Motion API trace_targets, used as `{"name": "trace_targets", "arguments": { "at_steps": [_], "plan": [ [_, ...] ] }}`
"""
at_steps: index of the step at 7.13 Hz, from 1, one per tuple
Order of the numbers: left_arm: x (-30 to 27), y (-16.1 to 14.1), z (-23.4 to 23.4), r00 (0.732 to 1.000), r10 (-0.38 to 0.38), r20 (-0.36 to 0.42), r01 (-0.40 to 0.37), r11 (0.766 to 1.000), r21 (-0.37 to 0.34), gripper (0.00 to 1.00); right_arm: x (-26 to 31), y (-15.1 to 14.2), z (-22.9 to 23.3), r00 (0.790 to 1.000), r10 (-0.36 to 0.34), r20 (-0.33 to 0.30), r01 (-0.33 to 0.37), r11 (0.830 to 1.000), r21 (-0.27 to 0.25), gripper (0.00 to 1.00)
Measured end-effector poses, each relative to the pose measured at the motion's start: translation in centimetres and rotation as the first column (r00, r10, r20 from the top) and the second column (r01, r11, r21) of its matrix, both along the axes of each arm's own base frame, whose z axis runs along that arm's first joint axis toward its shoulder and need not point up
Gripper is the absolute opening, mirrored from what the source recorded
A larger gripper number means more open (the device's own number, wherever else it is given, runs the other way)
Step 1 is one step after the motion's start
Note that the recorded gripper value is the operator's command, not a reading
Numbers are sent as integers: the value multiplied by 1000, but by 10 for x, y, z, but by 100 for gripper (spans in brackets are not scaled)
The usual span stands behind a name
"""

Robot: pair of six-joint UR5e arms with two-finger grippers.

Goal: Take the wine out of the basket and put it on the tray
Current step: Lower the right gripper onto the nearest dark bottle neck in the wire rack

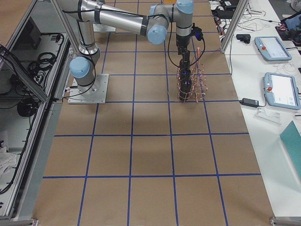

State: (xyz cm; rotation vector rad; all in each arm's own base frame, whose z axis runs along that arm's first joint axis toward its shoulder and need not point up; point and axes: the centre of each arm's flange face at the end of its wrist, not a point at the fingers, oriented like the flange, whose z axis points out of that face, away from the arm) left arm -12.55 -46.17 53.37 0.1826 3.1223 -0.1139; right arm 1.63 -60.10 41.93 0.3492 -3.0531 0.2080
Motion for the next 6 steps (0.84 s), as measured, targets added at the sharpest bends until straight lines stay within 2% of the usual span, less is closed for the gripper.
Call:
{"name": "trace_targets", "arguments": {
  "at_steps": [6],
  "plan": [
    [0,3,-2,1000,0,0,0,1000,2,100,-5,-25,-30,1000,1,-6,-2,999,-33,60]
  ]
}}
